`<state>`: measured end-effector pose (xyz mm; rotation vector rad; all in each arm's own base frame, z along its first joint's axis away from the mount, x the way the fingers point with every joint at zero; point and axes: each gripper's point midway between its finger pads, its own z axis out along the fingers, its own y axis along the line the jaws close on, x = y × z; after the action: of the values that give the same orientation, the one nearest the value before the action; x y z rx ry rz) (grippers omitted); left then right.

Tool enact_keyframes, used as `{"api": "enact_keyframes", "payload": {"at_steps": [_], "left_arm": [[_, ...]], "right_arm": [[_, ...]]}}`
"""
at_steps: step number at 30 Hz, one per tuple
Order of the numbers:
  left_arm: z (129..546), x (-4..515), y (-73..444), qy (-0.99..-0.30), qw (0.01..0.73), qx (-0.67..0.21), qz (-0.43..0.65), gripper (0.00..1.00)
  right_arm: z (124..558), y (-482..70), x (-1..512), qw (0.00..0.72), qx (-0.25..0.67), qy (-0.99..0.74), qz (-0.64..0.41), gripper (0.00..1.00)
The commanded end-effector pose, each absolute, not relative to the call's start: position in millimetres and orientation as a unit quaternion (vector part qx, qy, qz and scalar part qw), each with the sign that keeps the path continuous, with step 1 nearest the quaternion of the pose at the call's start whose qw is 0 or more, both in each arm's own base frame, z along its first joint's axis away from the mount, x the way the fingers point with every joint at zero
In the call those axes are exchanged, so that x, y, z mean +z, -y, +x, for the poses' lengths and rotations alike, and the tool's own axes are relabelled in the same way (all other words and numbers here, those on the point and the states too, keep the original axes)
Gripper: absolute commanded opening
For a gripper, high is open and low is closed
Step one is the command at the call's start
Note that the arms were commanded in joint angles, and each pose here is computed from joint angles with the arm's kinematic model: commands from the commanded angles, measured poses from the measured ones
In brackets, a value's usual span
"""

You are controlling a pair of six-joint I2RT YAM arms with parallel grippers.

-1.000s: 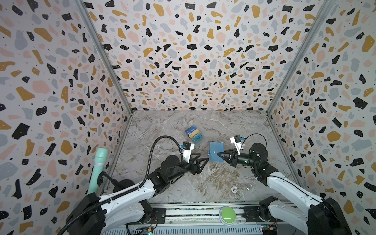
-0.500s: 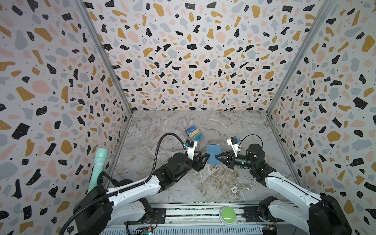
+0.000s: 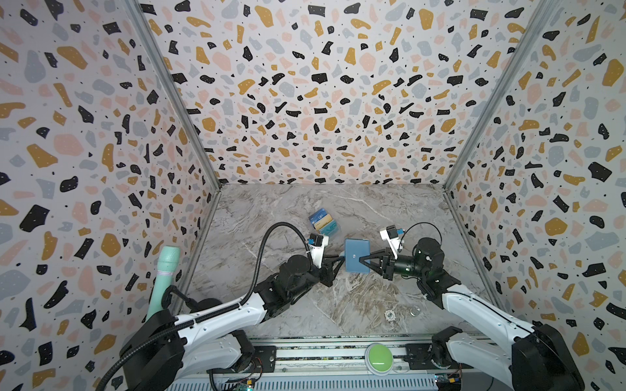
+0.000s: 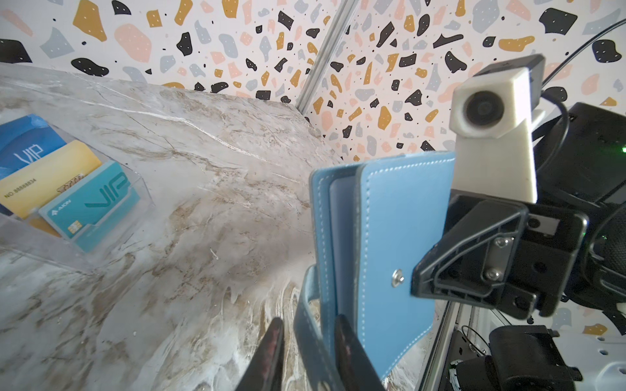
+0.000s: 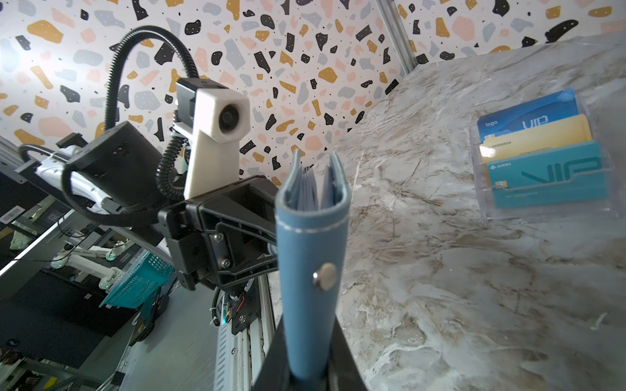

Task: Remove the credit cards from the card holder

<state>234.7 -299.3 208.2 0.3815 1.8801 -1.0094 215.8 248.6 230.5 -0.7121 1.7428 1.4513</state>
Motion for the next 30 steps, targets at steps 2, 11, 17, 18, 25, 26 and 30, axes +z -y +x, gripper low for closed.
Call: {"api": "enact_keyframes", "payload": {"at_steps": [2,11,17,18,25,26,30], "left_arm": [[229,226,298,-0.739,0.476,-0.453,0.147,0.26],[218,254,288,-0.696,0.481,-0.515,0.142,0.34],[211,261,292,-0.681,0.472,-0.538,0.157,0.35],[208,263,293,-0.677,0.469,-0.544,0.162,0.35],[198,266,301,-0.662,0.454,-0.565,0.189,0.33],[197,266,302,-0.661,0.452,-0.567,0.194,0.33],[191,262,308,-0.657,0.435,-0.578,0.210,0.30]], "right_arm": [[200,-246,251,0.375,0.599,-0.635,-0.311,0.00],[183,-248,250,0.337,0.625,-0.615,-0.343,0.00],[175,-250,252,0.322,0.635,-0.604,-0.358,0.00],[173,-250,252,0.322,0.636,-0.603,-0.360,0.00],[168,-250,258,0.321,0.644,-0.590,-0.367,0.00],[167,-251,258,0.321,0.644,-0.590,-0.367,0.00],[165,-252,260,0.319,0.647,-0.586,-0.370,0.00]]}}
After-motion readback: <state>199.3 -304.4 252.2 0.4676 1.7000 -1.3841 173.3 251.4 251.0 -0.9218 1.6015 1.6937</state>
